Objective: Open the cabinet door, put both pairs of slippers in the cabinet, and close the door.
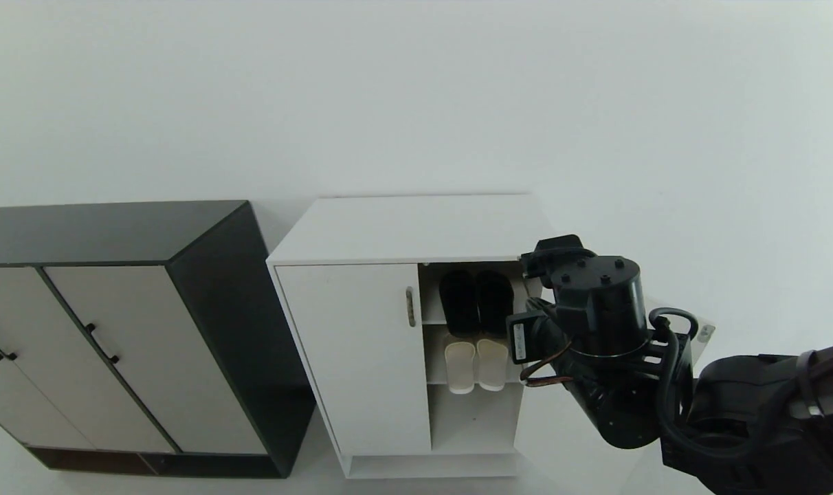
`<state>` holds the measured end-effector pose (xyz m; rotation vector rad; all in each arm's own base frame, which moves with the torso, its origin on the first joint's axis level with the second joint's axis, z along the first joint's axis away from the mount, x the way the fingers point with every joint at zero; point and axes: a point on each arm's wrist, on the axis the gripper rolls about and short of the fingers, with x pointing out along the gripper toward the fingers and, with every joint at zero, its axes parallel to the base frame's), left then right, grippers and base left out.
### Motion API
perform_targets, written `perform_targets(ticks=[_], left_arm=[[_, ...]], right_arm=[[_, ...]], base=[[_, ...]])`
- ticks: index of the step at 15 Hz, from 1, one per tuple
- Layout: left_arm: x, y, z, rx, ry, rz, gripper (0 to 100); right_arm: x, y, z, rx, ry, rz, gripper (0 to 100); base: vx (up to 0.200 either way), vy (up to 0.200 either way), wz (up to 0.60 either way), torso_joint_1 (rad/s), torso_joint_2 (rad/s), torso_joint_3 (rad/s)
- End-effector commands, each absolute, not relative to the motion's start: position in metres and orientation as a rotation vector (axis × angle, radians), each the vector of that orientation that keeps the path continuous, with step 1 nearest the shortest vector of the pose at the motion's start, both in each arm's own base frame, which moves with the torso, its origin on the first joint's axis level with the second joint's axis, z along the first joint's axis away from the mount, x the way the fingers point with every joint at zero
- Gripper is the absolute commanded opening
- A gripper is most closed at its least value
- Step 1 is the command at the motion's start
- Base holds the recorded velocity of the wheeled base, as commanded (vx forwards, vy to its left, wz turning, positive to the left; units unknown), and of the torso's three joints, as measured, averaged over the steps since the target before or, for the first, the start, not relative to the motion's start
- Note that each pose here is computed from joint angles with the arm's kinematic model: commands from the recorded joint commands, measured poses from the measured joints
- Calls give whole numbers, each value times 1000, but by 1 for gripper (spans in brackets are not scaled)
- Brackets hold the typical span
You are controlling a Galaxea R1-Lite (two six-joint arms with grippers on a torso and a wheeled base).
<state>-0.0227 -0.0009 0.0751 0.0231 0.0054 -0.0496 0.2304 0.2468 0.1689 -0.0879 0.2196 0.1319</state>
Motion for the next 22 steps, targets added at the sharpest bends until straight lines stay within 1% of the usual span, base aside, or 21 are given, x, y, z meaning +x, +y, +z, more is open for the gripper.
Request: perform_targets(ticks=[1,5,12,15,16,17,18,19,21,22], left_arm=[[-23,-1,75,23,6,-51,0],[-23,-1,75,23,6,-51,0],[-23,-1,75,23,6,-51,0],[-23,-1,75,23,6,-51,0],[-23,-1,75,23,6,-51,0],[-23,-1,75,23,6,-51,0],[-23,-1,75,24,6,-51,0],[-23,-1,75,23,6,-51,0],[-23,-1,75,23,6,-51,0],[-23,-1,75,23,6,-51,0]], right_arm=[[230,246,169,-89,220,132,0],[230,246,168,-90,224,144,0],[230,246,166,-95,229,144,0],[237,237,168,-105,228,125,0],[239,236,173,-89,221,158,0],[254,228,187,-54,202,165,0],[265,223,192,-45,197,135,0],[287,215,199,-28,202,77,0],[313,204,201,0,206,27,0],[318,201,200,3,207,19,0]], base=[[0,0,0,76,-159,-85],[0,0,0,18,-33,-22],[0,0,-600,6,0,1],[0,0,0,0,0,0],[0,0,0,0,0,0],[0,0,0,0,0,0],[0,0,0,0,0,0],[0,0,0,0,0,0],[0,0,0,0,0,0],[-200,0,0,2,2,2]])
